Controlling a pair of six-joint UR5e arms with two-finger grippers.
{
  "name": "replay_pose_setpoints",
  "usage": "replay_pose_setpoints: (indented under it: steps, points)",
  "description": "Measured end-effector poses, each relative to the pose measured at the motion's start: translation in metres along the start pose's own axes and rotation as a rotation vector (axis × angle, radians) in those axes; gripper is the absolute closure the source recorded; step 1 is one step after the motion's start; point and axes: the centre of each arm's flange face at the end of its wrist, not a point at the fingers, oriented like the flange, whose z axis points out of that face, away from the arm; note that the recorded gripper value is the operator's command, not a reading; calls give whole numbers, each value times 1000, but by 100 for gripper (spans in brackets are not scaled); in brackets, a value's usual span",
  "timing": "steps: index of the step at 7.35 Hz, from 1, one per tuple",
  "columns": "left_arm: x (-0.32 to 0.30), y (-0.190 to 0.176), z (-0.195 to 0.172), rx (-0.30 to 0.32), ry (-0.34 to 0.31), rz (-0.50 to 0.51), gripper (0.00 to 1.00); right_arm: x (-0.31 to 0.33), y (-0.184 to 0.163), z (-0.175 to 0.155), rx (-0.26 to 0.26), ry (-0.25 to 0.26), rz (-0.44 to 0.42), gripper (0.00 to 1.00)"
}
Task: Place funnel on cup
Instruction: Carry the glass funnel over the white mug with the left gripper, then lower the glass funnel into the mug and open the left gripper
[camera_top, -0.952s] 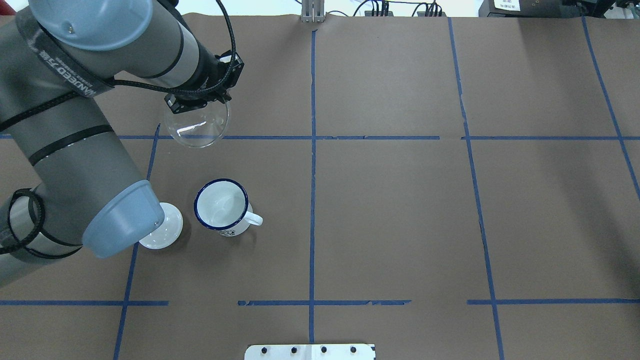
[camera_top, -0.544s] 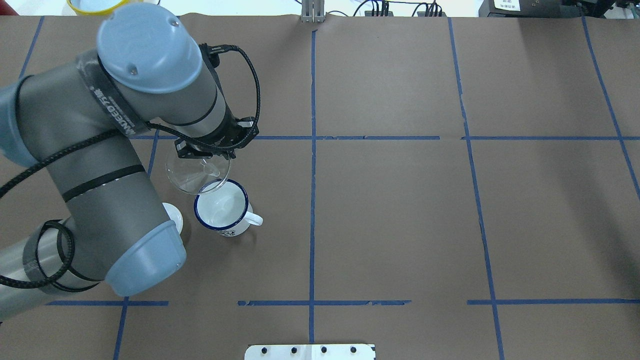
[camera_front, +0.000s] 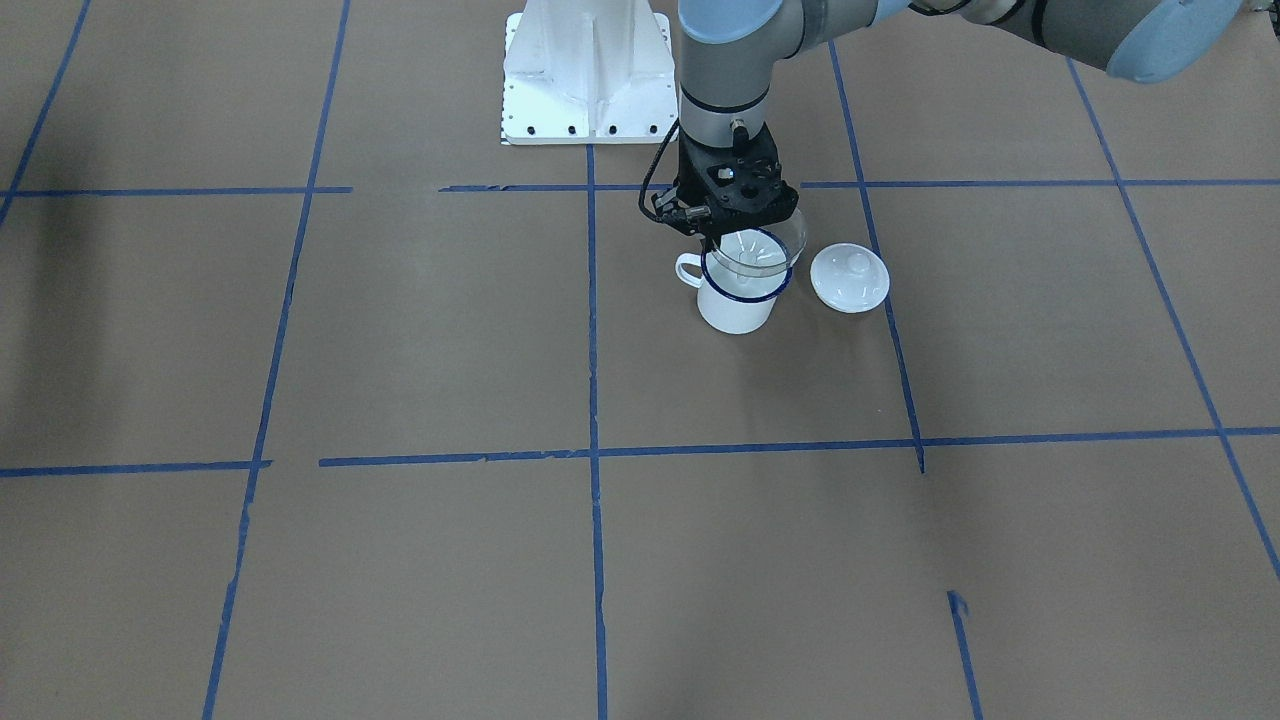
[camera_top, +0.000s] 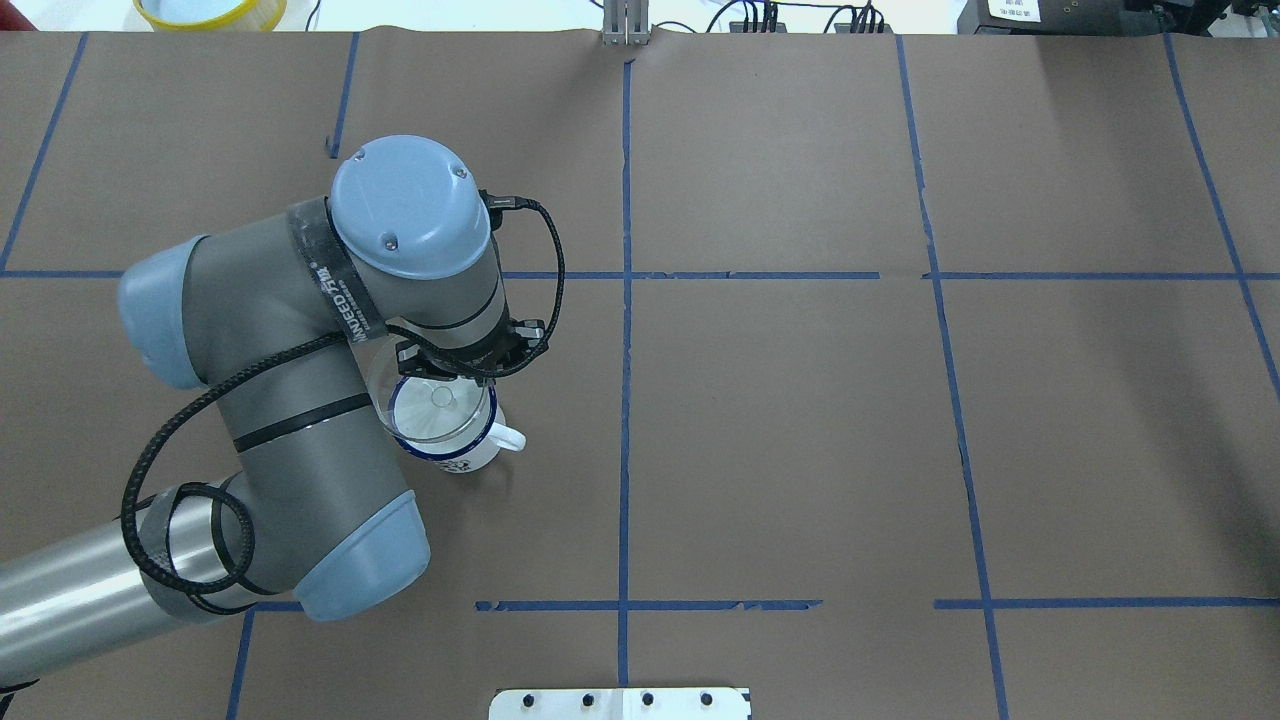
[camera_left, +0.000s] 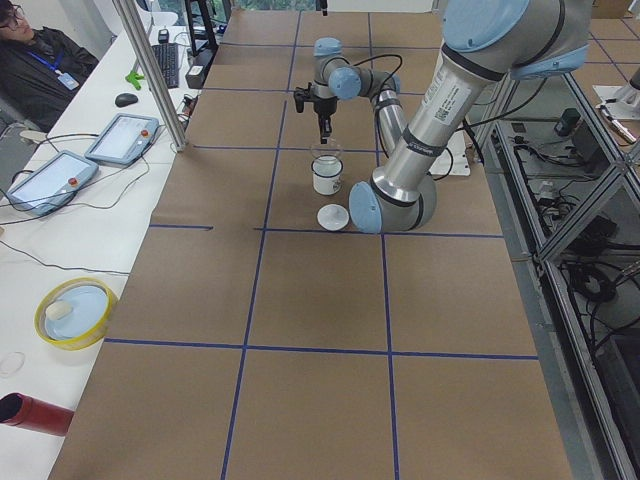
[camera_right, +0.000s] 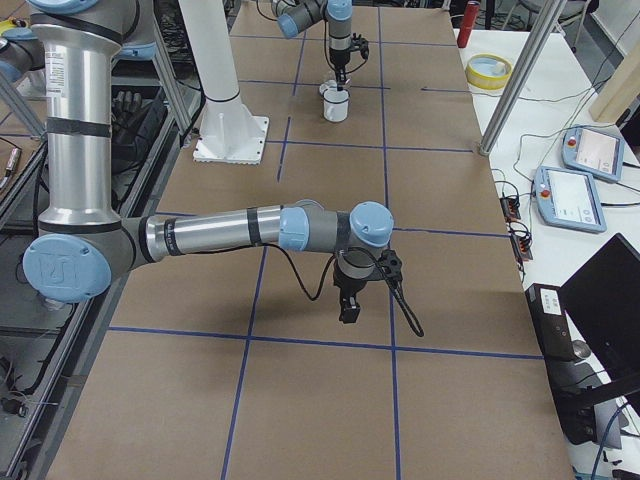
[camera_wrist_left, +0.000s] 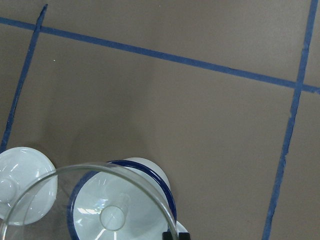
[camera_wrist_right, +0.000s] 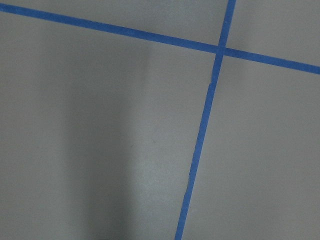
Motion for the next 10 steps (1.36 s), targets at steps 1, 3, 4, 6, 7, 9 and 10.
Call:
replay_pose_setpoints:
  steps: [1,3,4,6,7,9,10]
  points:
    - [2,-2,12,-2,-1,5,100,0,0,0,0,0,0,0]
    - [0,-5,25,-3,1,8,100,0,0,0,0,0,0,0]
    - [-2,-4,28,-5,-1,9,75,0,0,0,0,0,0,0]
    - [-3,-4,31,-7,-3,11,30,0,0,0,0,0,0,0]
    - [-3,-3,31,-7,-4,11,0,0,0,0,0,0,0,0]
    - [-13,-1,28,-3,0,48,0,0,0,0,0,0,0,0]
    - [-27,1,18,6,15,115,0,0,0,0,0,0,0,0]
